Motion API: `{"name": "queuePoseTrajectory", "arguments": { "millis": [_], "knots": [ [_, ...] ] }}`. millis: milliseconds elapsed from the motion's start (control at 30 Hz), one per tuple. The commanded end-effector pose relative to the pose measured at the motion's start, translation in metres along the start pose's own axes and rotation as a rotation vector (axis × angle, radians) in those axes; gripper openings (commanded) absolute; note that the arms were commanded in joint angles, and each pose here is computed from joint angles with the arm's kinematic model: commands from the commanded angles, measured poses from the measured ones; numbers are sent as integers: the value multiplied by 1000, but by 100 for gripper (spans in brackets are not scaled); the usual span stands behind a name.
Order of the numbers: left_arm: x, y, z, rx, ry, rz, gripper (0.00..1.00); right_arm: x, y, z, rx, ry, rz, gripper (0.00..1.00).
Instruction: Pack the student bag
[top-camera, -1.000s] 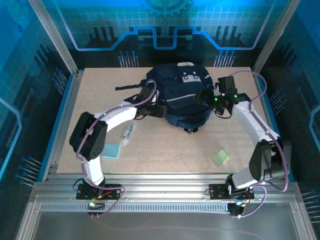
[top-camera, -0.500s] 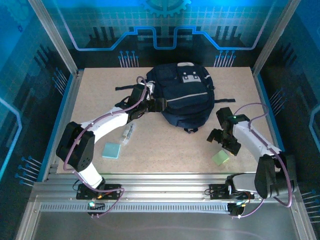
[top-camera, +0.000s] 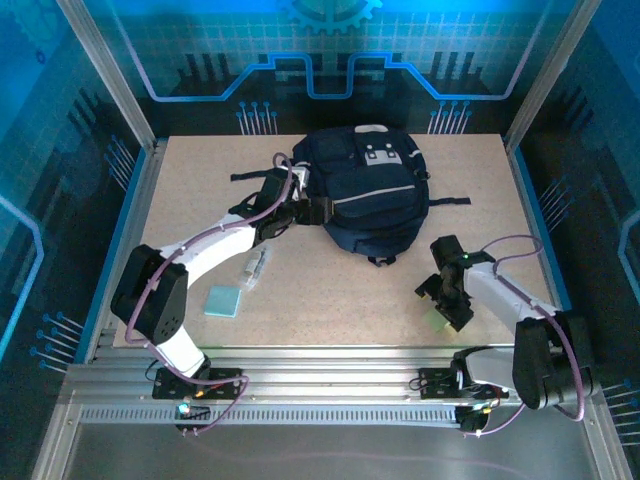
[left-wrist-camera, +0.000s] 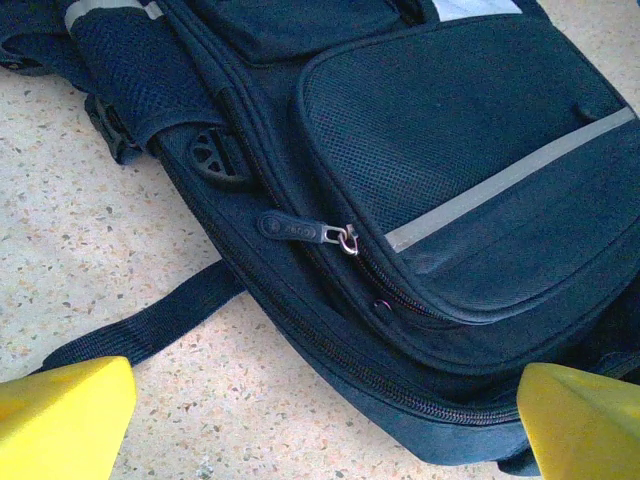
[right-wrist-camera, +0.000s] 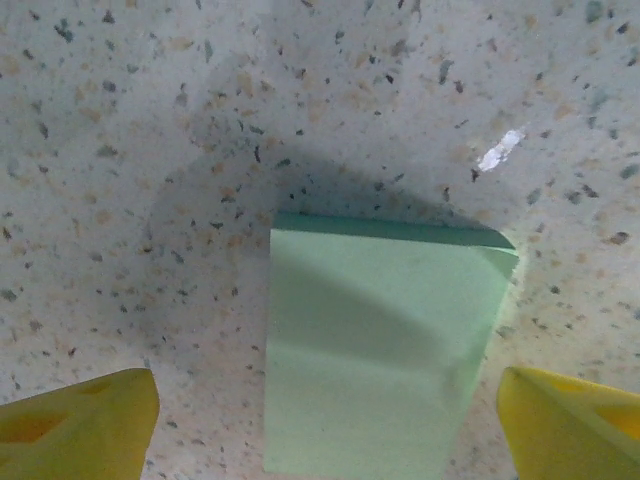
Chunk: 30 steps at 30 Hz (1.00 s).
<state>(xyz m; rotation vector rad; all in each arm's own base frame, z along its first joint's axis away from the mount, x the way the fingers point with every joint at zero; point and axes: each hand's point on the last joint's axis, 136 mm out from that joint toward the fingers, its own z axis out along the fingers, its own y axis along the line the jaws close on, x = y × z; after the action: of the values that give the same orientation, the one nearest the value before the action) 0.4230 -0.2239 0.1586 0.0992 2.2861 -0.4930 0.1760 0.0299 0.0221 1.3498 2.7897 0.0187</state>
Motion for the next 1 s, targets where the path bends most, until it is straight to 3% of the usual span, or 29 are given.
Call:
{"name": "queuePoseTrajectory", "arguments": {
  "millis": [0, 233, 433, 567, 667, 800, 967],
  "knots": [
    [-11, -3, -14, 15, -27, 1, 99, 1, 4, 5, -20, -12, 49, 87],
    [-14, -5, -20, 27, -41, -2, 99, 0, -2, 9, 32, -35, 15, 85],
    [-25, -18, -21, 64, -24, 33, 98, 3, -13, 9, 52, -70, 7, 75],
    [-33, -25, -19, 82, -15, 55, 97, 2, -14, 8, 76, -88, -17, 54],
    [-35, -28, -18, 95, -21, 52, 97, 1, -10, 7, 66, -95, -37, 45],
    [-36, -34, -12, 96, -7, 134, 97, -3, 0, -3, 24, -111, -81, 47],
    [-27, -53, 8, 131, 50, 370, 94, -30, 31, -43, -47, -187, -212, 50]
  ]
}}
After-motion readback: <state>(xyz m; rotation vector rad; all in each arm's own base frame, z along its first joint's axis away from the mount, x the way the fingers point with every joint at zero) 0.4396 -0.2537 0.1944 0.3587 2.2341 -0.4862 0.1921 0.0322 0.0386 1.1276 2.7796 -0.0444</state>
